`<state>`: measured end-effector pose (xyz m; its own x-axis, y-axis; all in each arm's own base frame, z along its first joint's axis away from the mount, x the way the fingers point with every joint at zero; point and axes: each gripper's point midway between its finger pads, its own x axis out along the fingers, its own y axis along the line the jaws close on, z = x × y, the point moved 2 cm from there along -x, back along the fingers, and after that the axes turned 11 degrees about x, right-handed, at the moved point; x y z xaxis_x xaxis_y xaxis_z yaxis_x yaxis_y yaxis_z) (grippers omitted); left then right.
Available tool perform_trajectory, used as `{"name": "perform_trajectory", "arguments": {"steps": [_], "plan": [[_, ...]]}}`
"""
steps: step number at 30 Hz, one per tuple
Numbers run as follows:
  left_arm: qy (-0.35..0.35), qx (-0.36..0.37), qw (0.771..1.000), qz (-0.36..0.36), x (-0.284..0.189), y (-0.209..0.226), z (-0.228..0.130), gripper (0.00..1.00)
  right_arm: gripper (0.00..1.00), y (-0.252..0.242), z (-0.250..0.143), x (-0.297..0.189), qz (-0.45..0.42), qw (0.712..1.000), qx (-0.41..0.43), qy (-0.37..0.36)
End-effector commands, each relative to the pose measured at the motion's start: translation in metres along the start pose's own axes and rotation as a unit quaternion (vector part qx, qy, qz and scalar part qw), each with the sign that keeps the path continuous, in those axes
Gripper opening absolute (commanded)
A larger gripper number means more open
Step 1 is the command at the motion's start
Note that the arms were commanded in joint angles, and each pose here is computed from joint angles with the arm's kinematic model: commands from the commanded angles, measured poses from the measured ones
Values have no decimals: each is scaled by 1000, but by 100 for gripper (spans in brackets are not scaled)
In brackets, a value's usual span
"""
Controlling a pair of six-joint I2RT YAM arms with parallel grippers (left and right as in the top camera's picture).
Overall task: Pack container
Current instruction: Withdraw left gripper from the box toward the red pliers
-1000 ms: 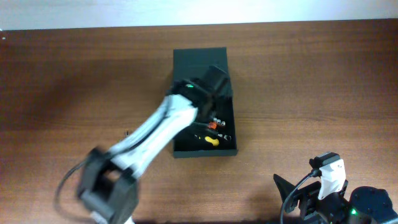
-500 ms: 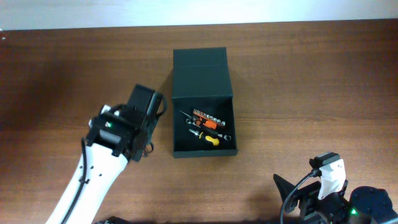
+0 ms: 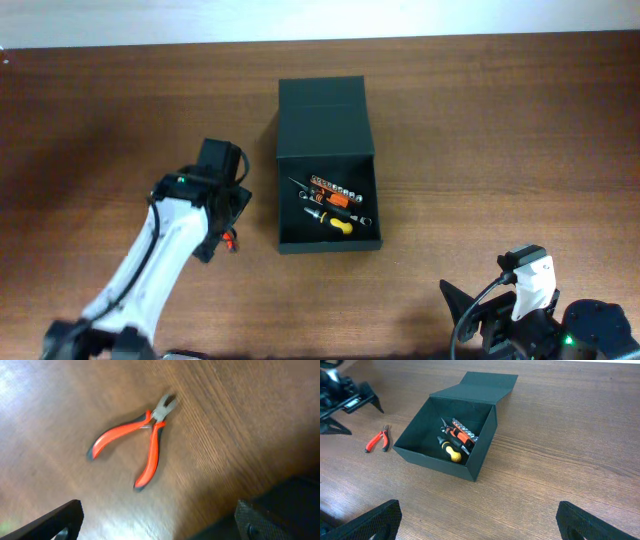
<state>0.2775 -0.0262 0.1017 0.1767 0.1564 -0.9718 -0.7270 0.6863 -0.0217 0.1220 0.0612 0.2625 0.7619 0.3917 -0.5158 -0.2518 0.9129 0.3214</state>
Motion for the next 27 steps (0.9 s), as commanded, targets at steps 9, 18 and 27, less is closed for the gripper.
{"name": "perform_trajectory", "arguments": {"steps": [9,18,27], "plan": [[71,73,995,-2,51,-12,-4,99,99,-2,1,-1,-7,1000,4,-7],[105,75,992,14,74,-12,-14,92,99,-2,1,-1,-7,1000,4,-8],[132,60,989,17,87,-9,-16,80,99,-2,1,-1,-7,1000,4,-8]]}}
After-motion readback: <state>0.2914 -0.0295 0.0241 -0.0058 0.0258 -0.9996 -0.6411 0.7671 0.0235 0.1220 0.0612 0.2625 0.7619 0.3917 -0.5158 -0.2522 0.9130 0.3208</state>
